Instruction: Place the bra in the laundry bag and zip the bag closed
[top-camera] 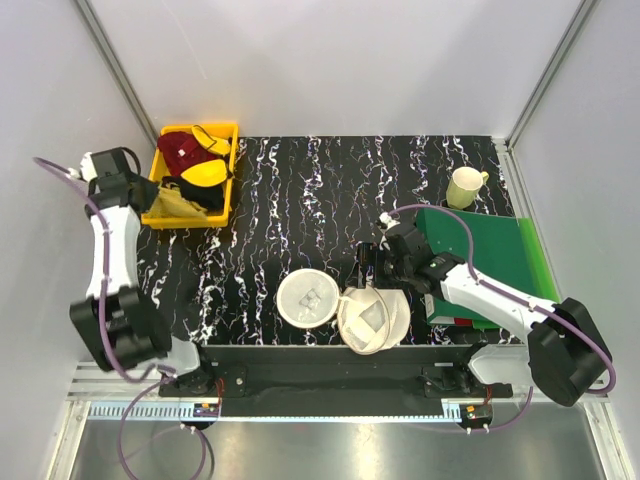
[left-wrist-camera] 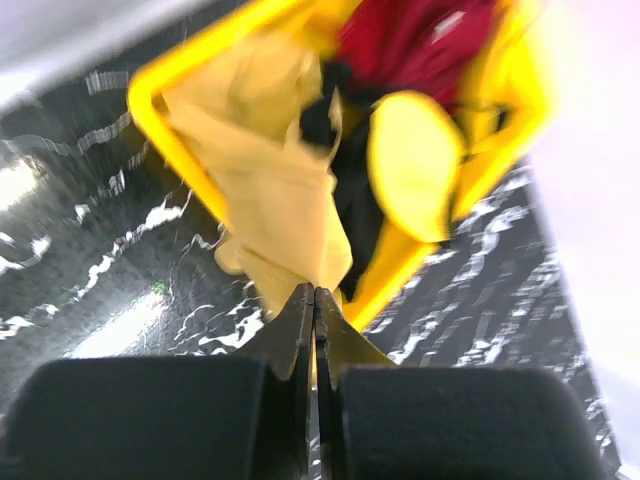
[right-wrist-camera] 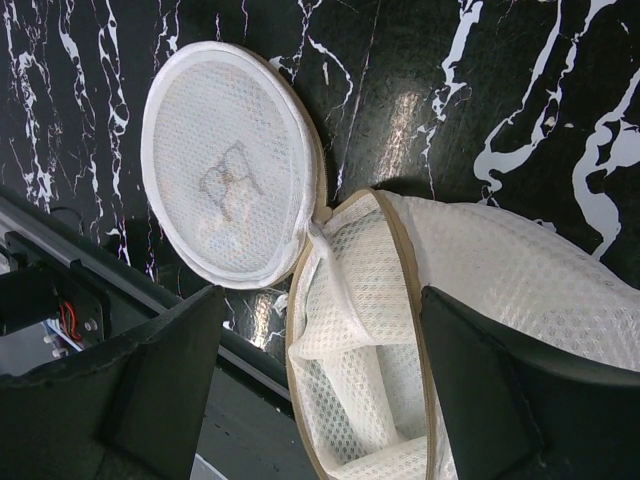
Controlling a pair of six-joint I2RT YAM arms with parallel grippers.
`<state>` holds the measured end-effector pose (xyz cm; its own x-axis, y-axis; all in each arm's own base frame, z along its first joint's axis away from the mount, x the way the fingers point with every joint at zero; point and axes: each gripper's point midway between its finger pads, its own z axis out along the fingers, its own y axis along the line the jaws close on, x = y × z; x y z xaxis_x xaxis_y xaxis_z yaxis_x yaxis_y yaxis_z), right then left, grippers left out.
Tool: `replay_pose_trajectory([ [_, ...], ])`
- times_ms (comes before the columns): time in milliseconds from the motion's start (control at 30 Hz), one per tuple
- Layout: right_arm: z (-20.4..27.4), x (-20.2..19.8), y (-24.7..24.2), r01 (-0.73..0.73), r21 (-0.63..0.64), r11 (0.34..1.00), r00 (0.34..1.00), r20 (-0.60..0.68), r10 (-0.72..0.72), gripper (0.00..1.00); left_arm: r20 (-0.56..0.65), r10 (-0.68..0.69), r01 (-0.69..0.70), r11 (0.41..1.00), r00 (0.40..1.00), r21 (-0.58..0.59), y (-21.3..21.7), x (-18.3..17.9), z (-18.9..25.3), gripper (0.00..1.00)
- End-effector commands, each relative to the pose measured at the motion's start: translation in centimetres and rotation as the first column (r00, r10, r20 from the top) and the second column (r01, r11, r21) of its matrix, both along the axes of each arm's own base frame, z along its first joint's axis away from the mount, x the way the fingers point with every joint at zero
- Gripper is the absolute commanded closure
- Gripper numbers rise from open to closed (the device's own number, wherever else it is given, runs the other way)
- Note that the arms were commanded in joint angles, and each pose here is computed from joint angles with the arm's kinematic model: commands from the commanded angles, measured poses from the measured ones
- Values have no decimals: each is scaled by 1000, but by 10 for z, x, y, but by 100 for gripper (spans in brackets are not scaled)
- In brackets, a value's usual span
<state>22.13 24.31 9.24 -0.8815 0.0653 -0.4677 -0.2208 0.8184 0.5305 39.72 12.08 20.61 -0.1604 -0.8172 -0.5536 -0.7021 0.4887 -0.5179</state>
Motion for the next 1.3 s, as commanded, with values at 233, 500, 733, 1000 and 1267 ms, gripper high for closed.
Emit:
replay_pose_trajectory([
  [233, 34, 8, 10, -18, 43, 999, 998, 54, 16, 13, 340, -253, 134, 932, 906, 336, -58, -33, 198, 100],
  [500, 63, 19, 9, 16, 55, 998, 993, 112, -22, 12, 409, -715, 589, 699, 567, 405, -206, -25, 253, 100],
  [733, 81, 60, -17, 148, 5, 989, 979, 143, -147, 12, 309, -916, 860, 362, 257, 359, -314, -22, 178, 100],
  [1000, 86, 95, -22, 166, 9, 986, 977, 133, -166, 12, 372, -927, 977, 28, -54, 209, -399, -43, 116, 100],
  [1267, 69, 104, -11, 157, 6, 987, 984, 79, -158, 12, 366, -927, 990, -33, -82, 137, -400, -41, 80, 100],
])
